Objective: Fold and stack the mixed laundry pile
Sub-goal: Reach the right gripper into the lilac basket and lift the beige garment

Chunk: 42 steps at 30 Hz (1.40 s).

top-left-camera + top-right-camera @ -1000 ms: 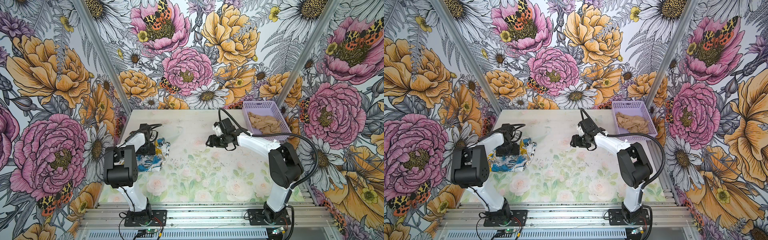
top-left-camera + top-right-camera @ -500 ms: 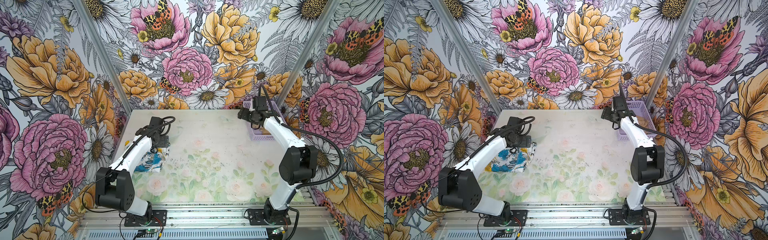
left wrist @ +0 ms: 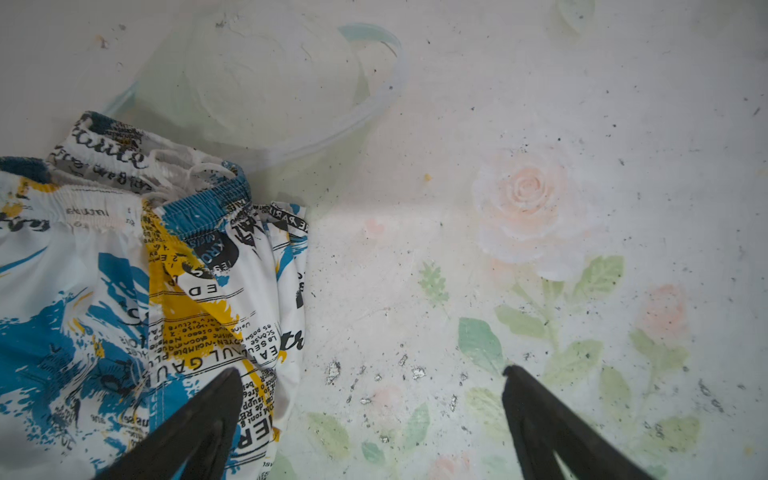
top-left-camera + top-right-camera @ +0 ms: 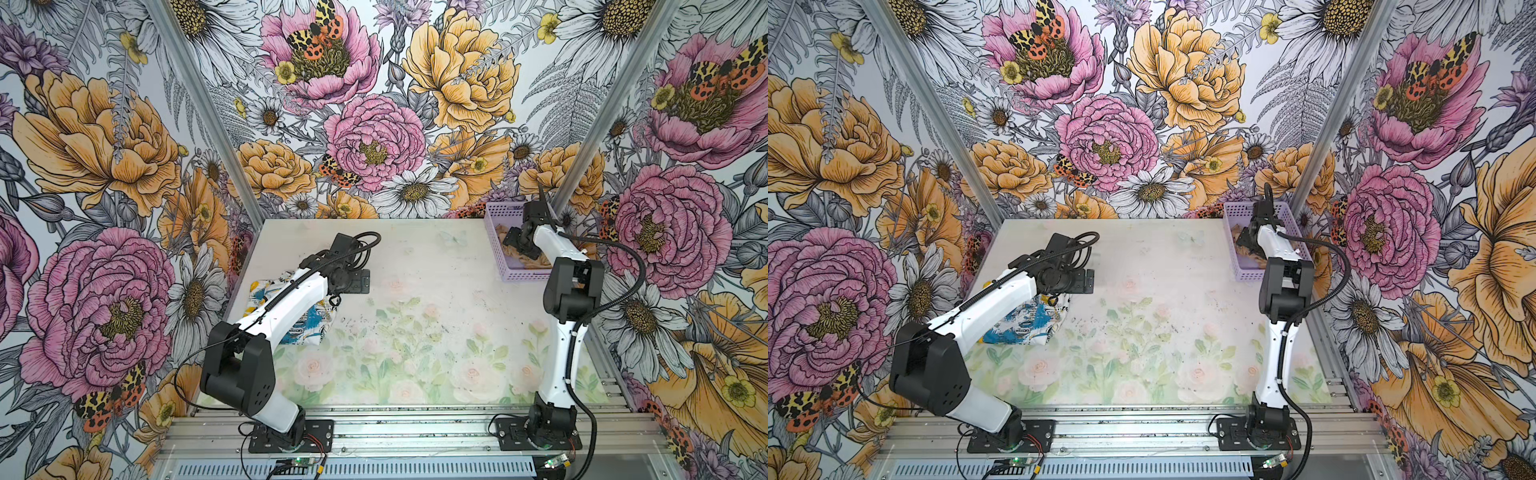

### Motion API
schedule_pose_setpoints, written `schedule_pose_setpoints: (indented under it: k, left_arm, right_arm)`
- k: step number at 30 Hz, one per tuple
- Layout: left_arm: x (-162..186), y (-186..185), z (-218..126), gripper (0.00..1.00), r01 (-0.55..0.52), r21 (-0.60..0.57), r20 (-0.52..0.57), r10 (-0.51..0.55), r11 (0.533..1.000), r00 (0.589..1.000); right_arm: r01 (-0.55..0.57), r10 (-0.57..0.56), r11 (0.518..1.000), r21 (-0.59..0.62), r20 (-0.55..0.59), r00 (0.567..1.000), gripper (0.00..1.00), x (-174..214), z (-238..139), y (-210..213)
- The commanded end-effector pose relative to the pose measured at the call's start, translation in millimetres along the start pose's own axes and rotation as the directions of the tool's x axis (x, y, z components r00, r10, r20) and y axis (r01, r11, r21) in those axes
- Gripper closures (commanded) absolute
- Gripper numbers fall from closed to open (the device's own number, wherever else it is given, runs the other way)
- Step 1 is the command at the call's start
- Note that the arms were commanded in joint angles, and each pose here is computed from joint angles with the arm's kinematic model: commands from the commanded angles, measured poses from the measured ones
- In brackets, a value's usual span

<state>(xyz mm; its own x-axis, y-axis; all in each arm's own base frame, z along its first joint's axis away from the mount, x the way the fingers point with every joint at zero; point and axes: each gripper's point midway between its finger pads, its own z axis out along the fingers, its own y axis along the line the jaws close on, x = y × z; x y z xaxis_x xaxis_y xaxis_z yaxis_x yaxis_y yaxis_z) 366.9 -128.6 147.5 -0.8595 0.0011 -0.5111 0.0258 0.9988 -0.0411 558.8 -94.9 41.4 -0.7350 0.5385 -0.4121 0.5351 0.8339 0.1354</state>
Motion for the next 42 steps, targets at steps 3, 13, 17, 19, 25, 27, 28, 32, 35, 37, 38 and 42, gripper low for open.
schedule_pose_setpoints:
  k: [3, 13, 17, 19, 25, 27, 28, 32, 35, 37, 38, 42]
  left_arm:
    - [-8, -8, -2, 0.01, 0.029, 0.034, 0.033, -0.030, 0.999, 0.999]
    - [-15, -6, -15, 0.01, 0.078, 0.050, 0.102, -0.083, 0.996, 0.991]
    - [-16, -7, -19, 0.01, 0.090, 0.062, 0.123, -0.097, 0.994, 0.988]
    - [-19, -7, -23, 0.01, 0.092, 0.067, 0.142, -0.101, 0.993, 0.985]
    - [-24, -6, -36, 0.01, 0.107, 0.087, 0.191, -0.122, 0.991, 0.974]
    - [-26, -3, -42, 0.01, 0.114, 0.085, 0.211, -0.130, 0.990, 0.969]
    - [-26, -2, -44, 0.01, 0.116, 0.084, 0.220, -0.131, 0.990, 0.967]
    - [-25, 5, -54, 0.01, 0.134, 0.084, 0.251, -0.151, 0.987, 0.956]
    - [-27, 18, -62, 0.01, 0.158, 0.050, 0.287, -0.165, 0.986, 0.944]
    - [-26, 27, -67, 0.01, 0.178, 0.038, 0.307, -0.181, 0.983, 0.935]
    - [-27, 32, -71, 0.01, 0.190, 0.031, 0.319, -0.190, 0.981, 0.928]
    - [-25, 53, -84, 0.01, 0.249, 0.015, 0.364, -0.237, 0.968, 0.900]
  right_arm:
    - [-0.038, 0.040, 0.999, -0.036, 0.056, 0.998, 0.68, -25, -17, 6]
    - [-0.024, 0.058, 0.993, -0.113, 0.309, 0.949, 1.00, -81, -146, 21]
    - [0.039, 0.037, 0.985, -0.168, 0.429, 0.903, 1.00, -88, -227, 41]
    - [0.081, 0.021, 0.978, -0.190, 0.484, 0.875, 1.00, -86, -267, 53]
    - [0.257, -0.031, 0.920, -0.295, 0.599, 0.800, 1.00, -54, -372, 100]
    - [0.323, -0.051, 0.886, -0.334, 0.621, 0.782, 1.00, -36, -400, 117]
    - [0.366, -0.067, 0.859, -0.357, 0.630, 0.774, 1.00, -24, -414, 129]
    - [0.480, -0.116, 0.740, -0.471, 0.614, 0.781, 1.00, 28, -451, 166]
    - [0.540, -0.174, 0.635, -0.553, 0.578, 0.797, 1.00, 73, -466, 194]
    - [0.553, -0.202, 0.553, -0.623, 0.543, 0.815, 1.00, 101, -477, 210]
    - [0.554, -0.220, 0.509, -0.658, 0.523, 0.823, 1.00, 117, -482, 218]
    - [0.514, -0.292, 0.397, -0.761, 0.427, 0.856, 1.00, 161, -485, 235]
